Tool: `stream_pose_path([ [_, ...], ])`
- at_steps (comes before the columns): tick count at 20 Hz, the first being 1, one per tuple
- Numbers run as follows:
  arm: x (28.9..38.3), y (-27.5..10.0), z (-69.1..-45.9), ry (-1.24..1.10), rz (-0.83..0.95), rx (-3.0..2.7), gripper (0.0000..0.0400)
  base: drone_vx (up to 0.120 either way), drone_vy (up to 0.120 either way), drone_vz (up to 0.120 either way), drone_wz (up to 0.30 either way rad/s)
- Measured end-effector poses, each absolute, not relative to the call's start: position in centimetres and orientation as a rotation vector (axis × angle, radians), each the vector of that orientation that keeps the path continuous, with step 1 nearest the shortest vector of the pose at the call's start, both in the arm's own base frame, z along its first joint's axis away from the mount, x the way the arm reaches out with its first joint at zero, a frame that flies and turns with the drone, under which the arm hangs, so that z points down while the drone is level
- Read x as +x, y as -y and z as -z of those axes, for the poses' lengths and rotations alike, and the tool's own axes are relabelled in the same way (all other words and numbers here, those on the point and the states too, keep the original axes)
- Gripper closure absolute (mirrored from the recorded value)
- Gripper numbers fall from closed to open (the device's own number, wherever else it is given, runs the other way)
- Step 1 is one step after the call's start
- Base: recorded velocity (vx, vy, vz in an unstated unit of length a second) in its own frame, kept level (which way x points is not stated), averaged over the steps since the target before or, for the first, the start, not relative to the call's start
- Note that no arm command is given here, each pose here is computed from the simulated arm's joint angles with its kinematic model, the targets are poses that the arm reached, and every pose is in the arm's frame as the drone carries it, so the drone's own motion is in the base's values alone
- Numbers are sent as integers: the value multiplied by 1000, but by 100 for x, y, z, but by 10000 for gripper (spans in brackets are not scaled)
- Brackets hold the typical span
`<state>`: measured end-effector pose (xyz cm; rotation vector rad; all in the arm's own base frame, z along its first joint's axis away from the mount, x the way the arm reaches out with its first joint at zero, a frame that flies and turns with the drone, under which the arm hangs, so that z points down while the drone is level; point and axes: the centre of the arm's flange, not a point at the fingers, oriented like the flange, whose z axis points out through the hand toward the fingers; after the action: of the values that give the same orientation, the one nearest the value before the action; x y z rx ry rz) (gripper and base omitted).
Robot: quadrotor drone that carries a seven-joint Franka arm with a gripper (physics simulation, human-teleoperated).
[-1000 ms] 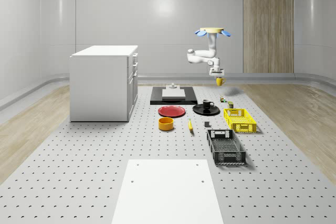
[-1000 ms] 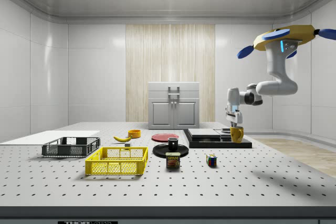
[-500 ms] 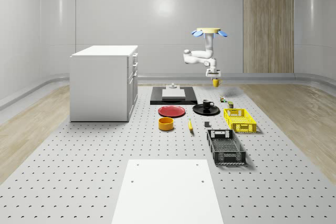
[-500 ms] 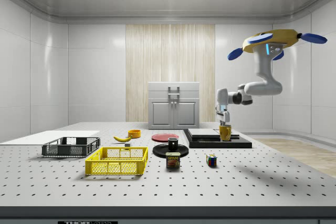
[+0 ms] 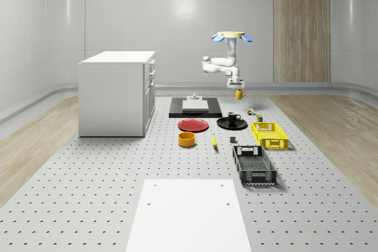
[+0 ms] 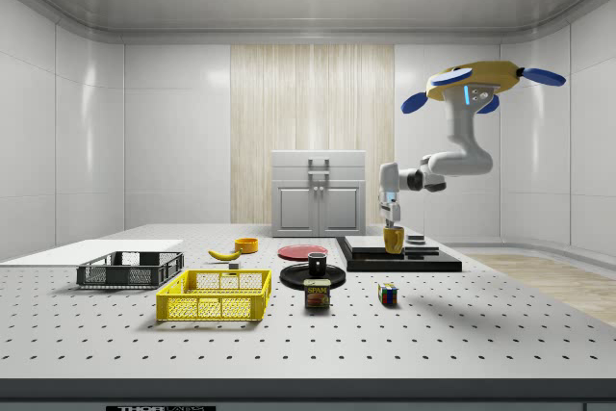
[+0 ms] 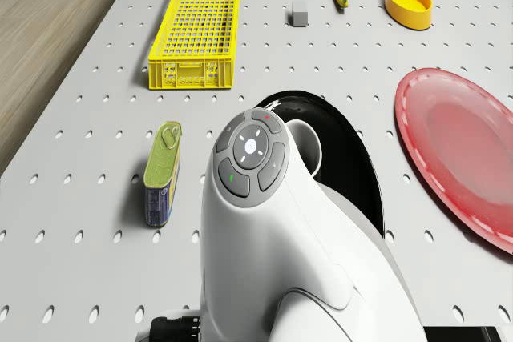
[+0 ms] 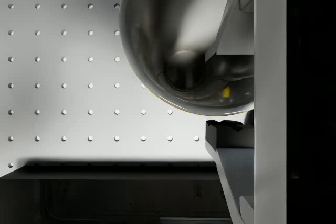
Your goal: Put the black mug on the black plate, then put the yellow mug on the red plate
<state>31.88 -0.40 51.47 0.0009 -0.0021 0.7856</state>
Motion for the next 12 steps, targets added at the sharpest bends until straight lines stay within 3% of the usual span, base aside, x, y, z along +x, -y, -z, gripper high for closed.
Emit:
stream_pose_path([
  [12, 3188, 40, -5147, 2, -786, 1, 290, 120, -120, 0, 0],
])
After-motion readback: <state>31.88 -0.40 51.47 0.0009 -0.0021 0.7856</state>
